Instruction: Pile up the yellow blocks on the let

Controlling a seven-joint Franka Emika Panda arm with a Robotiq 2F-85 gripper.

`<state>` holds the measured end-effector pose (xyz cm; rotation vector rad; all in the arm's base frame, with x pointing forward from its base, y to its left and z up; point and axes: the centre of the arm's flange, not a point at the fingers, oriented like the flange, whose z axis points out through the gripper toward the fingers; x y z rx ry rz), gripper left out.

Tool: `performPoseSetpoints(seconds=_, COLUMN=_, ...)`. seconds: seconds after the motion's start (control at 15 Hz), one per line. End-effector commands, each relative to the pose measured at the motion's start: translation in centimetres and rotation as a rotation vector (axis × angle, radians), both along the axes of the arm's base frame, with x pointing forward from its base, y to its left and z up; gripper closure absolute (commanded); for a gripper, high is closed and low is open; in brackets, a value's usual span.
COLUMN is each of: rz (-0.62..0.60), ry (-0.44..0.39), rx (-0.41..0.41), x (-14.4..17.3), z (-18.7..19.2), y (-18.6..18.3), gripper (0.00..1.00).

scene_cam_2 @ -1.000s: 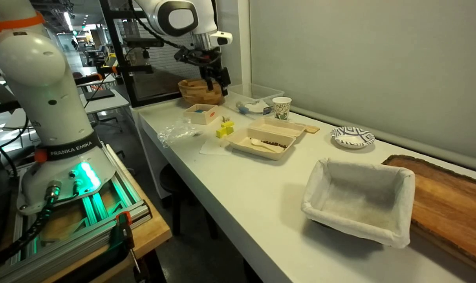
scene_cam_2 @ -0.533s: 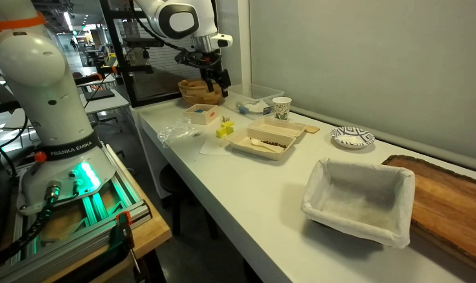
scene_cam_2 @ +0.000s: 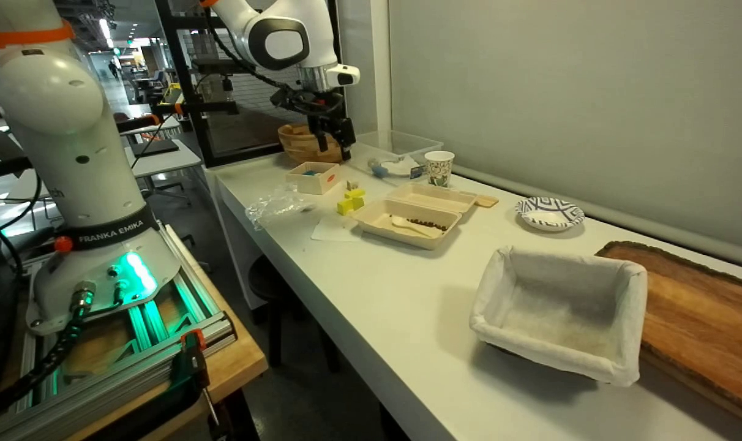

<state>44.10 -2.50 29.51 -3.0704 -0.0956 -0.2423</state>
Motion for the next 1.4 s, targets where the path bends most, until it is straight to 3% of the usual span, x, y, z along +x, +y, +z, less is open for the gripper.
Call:
performPoseSetpoints(seconds=0.0, rz=0.033, ry=0.017, rx=0.02, x=0.6, z=-4.7, y=1.5, gripper=0.0)
performPoseSetpoints(seconds=0.6, rz=0.057, ry=-0.031, rx=0.003, x=1.6, z=-11.6, y=3.1, gripper=0.0)
performPoseSetpoints(seconds=1.27, rz=0.074, ry=-0.044, rx=-0.069, x=2.6, z=-14.7, y=4.3, gripper=0.0)
performPoseSetpoints(seconds=1.33, rz=0.077, ry=-0.047, rx=-0.072, x=2.8, z=-14.8, y=4.4, gripper=0.06)
